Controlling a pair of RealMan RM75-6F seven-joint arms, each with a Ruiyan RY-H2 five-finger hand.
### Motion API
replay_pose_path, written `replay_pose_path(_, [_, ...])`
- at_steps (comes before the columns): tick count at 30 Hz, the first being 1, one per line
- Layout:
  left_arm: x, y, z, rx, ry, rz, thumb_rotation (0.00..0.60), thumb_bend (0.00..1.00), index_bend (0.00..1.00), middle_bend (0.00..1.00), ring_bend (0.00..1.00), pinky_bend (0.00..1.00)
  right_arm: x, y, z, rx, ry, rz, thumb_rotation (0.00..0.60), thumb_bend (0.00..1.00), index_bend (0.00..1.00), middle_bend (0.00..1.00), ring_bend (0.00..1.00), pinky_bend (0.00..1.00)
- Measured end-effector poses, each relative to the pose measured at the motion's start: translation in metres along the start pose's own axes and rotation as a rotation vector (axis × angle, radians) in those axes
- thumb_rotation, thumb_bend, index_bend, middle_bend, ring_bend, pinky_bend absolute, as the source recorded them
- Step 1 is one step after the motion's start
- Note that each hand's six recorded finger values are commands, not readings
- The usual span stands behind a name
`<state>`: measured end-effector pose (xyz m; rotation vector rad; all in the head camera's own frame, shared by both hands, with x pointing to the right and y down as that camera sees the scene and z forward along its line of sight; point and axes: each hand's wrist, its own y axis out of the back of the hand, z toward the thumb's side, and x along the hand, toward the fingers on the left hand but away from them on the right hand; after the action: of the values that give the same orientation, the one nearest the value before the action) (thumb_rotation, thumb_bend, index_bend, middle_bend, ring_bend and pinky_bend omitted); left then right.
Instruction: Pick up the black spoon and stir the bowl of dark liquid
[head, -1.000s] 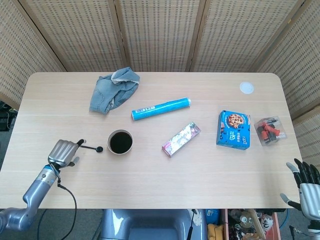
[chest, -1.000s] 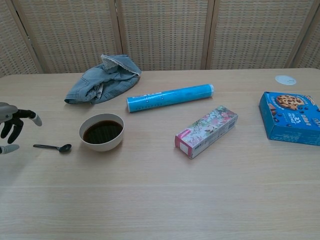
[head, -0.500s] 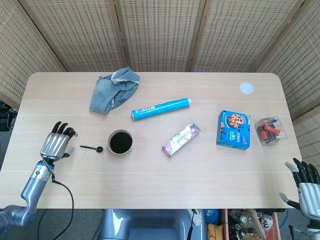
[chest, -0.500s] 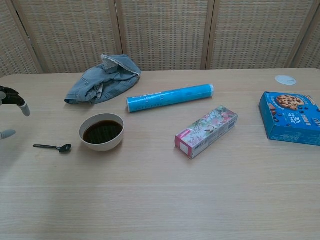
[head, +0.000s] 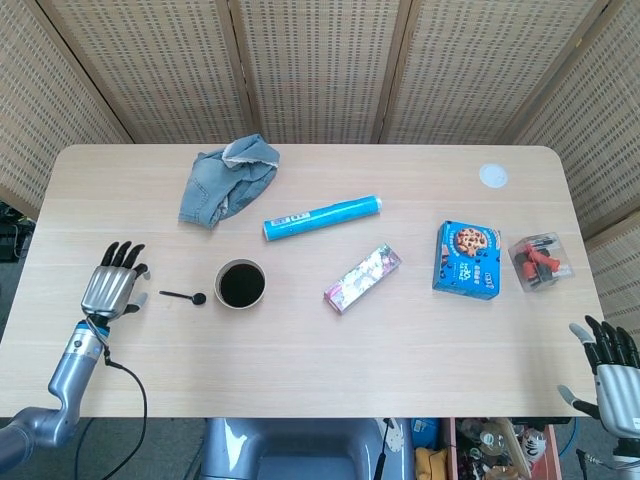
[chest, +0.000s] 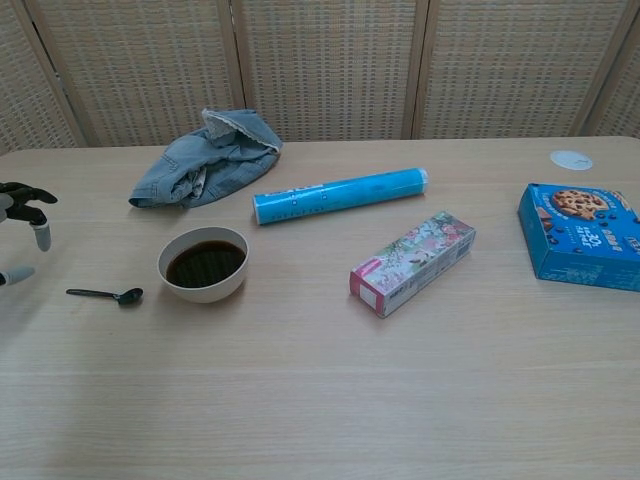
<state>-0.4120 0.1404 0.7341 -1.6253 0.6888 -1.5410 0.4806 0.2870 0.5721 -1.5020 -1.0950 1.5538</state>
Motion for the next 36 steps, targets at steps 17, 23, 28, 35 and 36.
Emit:
replay_pose_path(17, [0.012, -0.023, 0.015, -0.012, -0.006, -0.026, 0.6, 0.34, 0.49, 0.1, 0.0, 0.0, 0.0, 0.0, -0.001, 0.002, -0.008, 0.004, 0.6, 0.21, 0.17, 0.14, 0.0, 0.0])
replay_pose_path(23, [0.016, -0.028, 0.019, -0.003, -0.01, -0.033, 0.6, 0.34, 0.49, 0.1, 0.0, 0.0, 0.0, -0.001, -0.002, 0.003, -0.011, 0.006, 0.6, 0.21, 0.17, 0.14, 0.0, 0.0])
replay_pose_path(28, [0.02, -0.031, 0.025, 0.001, -0.015, -0.042, 0.6, 0.34, 0.49, 0.1, 0.0, 0.0, 0.0, -0.001, -0.003, 0.003, -0.014, 0.008, 0.6, 0.21, 0.17, 0.14, 0.0, 0.0])
replay_pose_path(35, [0.023, -0.034, 0.029, 0.006, -0.018, -0.047, 0.6, 0.35, 0.5, 0.1, 0.0, 0.0, 0.0, -0.001, -0.004, 0.004, -0.019, 0.007, 0.6, 0.21, 0.17, 0.14, 0.0, 0.0])
replay_pose_path(36, [0.023, -0.034, 0.029, 0.006, -0.018, -0.048, 0.6, 0.35, 0.5, 0.1, 0.0, 0.0, 0.001, -0.001, -0.004, 0.004, -0.02, 0.007, 0.6, 0.21, 0.17, 0.14, 0.0, 0.0])
